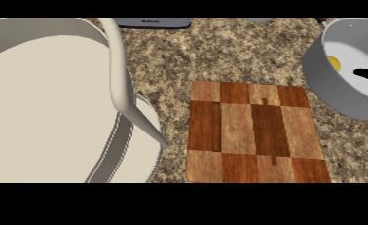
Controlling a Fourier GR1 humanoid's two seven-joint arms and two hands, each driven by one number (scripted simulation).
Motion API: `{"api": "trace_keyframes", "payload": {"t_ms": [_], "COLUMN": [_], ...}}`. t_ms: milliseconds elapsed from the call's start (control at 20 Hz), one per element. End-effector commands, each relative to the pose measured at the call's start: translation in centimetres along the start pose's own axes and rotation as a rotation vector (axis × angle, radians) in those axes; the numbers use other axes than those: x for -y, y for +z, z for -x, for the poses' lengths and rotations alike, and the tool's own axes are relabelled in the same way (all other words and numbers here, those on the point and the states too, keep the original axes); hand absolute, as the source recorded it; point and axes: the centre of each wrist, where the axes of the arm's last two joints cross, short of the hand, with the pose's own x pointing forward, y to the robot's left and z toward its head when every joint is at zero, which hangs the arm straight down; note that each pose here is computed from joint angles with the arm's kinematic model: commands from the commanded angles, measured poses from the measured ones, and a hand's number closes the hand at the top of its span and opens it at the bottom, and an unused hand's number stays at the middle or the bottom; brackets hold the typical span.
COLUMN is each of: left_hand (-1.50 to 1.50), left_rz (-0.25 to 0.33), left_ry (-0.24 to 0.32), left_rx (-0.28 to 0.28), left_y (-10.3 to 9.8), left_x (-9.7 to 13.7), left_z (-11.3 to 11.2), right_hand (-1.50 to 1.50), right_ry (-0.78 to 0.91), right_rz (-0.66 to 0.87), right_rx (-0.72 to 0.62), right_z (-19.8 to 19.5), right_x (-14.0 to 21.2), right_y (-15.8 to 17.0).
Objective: Pick the lemon from the cutting board and place it in the pot
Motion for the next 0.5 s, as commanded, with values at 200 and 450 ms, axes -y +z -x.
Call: {"api": "trace_keyframes", "payload": {"t_ms": [200,450], "left_hand": [0.00,0.00], "left_rz": [-0.035,-0.050], "left_ry": [-0.002,-0.014], "left_rx": [0.042,0.061], "left_y": [-1.4,-0.9], "left_x": [0.3,-0.5], "left_z": [-1.7,-1.0], "right_hand": [-1.50,-1.50], "right_ry": [-0.111,-0.153], "right_rz": [0.040,0.038], "right_rx": [0.000,0.010], "right_z": [0.8,1.3], "right_x": [7.2,11.3], "right_y": [2.5,5.0]}}
